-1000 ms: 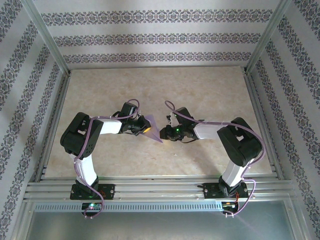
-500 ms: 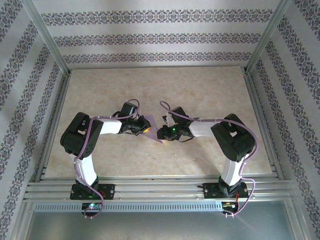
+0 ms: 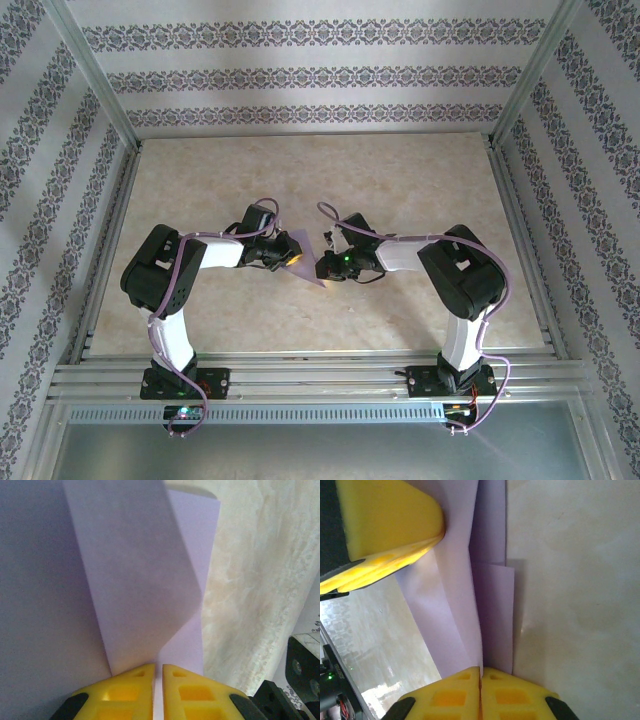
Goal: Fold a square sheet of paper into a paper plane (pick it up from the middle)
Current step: Fourth fold the wing at the center of the table.
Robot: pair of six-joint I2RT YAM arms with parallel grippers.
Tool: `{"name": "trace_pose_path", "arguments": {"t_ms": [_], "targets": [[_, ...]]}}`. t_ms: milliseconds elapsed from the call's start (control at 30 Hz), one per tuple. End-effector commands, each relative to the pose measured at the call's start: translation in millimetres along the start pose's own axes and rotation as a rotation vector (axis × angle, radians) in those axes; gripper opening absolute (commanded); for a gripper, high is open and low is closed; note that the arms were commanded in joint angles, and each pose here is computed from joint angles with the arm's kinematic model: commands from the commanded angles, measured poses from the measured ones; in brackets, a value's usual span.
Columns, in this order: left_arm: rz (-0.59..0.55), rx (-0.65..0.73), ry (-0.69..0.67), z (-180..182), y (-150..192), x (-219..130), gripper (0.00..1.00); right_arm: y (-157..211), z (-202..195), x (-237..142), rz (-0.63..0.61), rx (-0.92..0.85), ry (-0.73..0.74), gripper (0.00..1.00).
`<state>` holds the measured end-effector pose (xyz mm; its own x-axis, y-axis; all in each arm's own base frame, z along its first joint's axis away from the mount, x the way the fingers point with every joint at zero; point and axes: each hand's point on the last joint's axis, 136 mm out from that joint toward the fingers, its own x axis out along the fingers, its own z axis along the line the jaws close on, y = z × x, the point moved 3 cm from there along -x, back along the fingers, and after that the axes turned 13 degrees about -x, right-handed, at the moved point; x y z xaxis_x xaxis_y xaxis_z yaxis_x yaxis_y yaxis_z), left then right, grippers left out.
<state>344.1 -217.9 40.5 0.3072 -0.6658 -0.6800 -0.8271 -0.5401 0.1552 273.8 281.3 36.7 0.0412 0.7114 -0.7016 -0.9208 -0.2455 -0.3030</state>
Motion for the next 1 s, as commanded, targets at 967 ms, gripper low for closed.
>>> {"name": "trace_pose_path", "arguments": {"t_ms": [967], "targets": [[0.057, 0.112, 0.069, -15, 32, 0, 0.15, 21, -27, 7, 0.028, 0.137, -0.058, 0.05]]}}
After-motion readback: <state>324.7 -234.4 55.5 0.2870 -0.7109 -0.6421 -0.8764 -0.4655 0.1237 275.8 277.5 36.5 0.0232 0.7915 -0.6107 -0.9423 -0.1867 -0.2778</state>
